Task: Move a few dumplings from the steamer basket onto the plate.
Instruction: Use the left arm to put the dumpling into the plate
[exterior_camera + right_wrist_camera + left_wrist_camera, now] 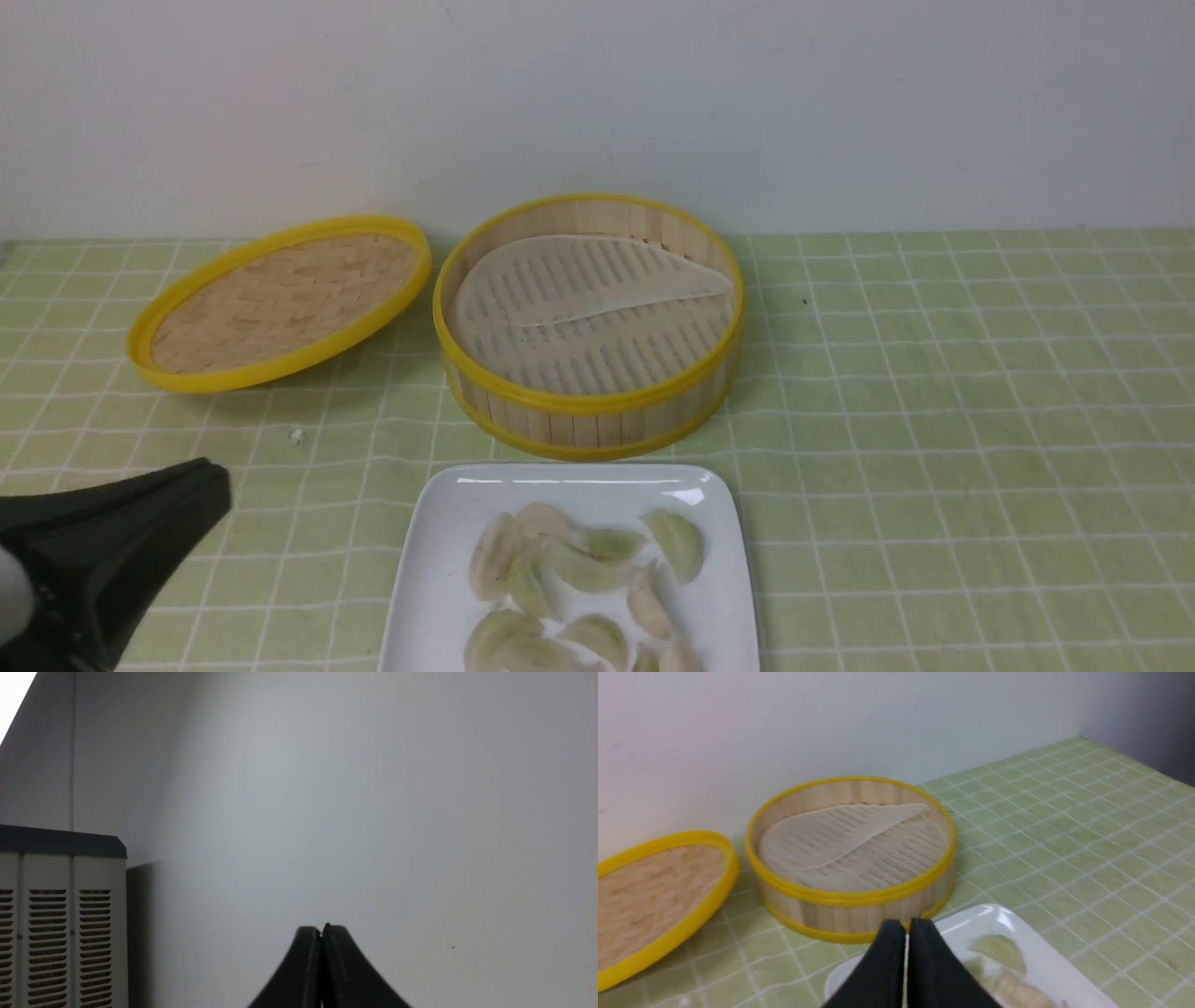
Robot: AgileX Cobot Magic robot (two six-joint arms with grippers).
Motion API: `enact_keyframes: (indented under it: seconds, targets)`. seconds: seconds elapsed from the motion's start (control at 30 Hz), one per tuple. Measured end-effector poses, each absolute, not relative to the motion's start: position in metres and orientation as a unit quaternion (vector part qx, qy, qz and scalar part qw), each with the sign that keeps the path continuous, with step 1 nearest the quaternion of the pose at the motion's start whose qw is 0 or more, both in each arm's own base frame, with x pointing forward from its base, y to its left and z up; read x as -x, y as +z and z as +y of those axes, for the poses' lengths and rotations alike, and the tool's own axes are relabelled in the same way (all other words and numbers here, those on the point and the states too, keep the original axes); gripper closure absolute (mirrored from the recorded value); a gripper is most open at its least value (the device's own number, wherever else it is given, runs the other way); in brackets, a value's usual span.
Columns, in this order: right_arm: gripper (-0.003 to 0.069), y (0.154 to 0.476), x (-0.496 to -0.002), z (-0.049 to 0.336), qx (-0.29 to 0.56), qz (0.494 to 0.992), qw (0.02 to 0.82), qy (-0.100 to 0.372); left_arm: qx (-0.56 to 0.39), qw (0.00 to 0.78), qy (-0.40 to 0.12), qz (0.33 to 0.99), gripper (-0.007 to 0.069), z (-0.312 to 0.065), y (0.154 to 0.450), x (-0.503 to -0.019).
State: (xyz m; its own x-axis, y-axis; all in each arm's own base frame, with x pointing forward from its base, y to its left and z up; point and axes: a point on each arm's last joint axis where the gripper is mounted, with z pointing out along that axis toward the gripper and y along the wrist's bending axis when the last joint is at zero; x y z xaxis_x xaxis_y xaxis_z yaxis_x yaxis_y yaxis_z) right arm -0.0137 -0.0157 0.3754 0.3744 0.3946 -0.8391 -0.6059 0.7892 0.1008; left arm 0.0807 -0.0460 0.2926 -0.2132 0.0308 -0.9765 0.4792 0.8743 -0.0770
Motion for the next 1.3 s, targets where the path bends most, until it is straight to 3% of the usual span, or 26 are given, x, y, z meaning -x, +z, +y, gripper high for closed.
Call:
enact_keyframes:
  seconds: [0.3, 0.4, 0.57, 1.3]
  targets:
    - [0.0675, 0.375, 0.014, -0.016, 0.112, 0.469, 0.822, 0.305, -0.026, 0.627, -0.06, 0.776, 0.0631, -0.008, 0.197, -0.059]
    - [0.0675, 0.375, 0.014, -0.016, 0.112, 0.469, 0.822, 0.305, -0.003, 0.627, -0.037, 0.779, 0.0631, -0.004, 0.18, -0.056]
    - [0.0675, 0.375, 0.014, -0.016, 0.113, 0.468, 0.822, 0.305, -0.013, 0.589, -0.015, 0.808, 0.0631, -0.003, 0.17, -0.052]
    - [0.0675, 0.375, 0.014, -0.016, 0.113, 0.468, 0.822, 0.305, -0.017, 0.588, -0.008, 0.809, 0.0631, -0.002, 0.17, -0.052]
